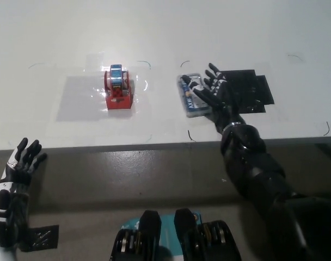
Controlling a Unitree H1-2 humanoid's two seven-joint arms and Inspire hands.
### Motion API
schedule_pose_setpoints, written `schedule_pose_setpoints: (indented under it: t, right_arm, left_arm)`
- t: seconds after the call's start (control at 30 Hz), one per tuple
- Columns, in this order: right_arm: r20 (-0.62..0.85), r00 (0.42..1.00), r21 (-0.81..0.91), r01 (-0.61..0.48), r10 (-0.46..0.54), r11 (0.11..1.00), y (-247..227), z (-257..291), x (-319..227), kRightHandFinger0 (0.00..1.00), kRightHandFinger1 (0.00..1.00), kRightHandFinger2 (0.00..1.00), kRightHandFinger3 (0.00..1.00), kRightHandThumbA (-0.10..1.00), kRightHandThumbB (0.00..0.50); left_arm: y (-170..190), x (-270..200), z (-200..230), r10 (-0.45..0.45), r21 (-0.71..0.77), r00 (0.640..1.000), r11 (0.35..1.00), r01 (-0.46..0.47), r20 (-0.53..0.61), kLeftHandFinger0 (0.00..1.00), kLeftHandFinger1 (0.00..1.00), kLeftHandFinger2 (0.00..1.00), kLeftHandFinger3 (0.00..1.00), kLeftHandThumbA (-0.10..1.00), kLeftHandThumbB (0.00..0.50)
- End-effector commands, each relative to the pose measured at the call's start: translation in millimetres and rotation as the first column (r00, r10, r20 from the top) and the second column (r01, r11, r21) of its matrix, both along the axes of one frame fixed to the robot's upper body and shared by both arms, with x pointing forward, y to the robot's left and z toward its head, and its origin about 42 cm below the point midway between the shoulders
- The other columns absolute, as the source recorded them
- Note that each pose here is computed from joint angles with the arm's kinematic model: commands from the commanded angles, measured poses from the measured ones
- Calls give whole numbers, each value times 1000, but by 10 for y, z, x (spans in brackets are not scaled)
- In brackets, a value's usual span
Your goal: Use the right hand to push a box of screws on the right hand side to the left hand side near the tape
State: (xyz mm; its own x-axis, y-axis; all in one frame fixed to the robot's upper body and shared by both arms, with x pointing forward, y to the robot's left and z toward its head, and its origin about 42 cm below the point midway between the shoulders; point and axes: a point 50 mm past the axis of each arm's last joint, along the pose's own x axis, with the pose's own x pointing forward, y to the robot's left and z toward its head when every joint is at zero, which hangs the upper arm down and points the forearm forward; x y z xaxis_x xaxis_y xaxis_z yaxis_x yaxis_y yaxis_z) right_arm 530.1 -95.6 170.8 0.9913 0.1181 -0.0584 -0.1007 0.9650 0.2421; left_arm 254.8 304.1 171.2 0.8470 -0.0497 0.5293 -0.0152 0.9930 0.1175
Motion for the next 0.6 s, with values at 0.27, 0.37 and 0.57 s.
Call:
schedule_pose_setpoints:
  t: [0.27, 0.37, 0.57]
  right_arm:
    - [-9, 997, 103, -81, 83, 991, 626, 300, -12, 1000, 1000, 1000, 1000, 1000, 299]
    - [-37, 996, 110, -80, 85, 991, 692, 288, -35, 1000, 1000, 1000, 1000, 1000, 306]
    - [-93, 992, 211, -60, 81, 976, 836, 314, -65, 1000, 1000, 1000, 1000, 1000, 309]
  left_arm:
    - [40, 1, 188, -15, 10, 997, 1000, 14, 82, 1000, 1000, 1000, 1000, 1000, 242]
    - [40, -11, 203, -10, 16, 996, 1000, 9, 85, 1000, 1000, 1000, 1000, 1000, 243]
    - [39, -24, 233, -8, 15, 996, 1000, 7, 84, 1000, 1000, 1000, 1000, 1000, 246]
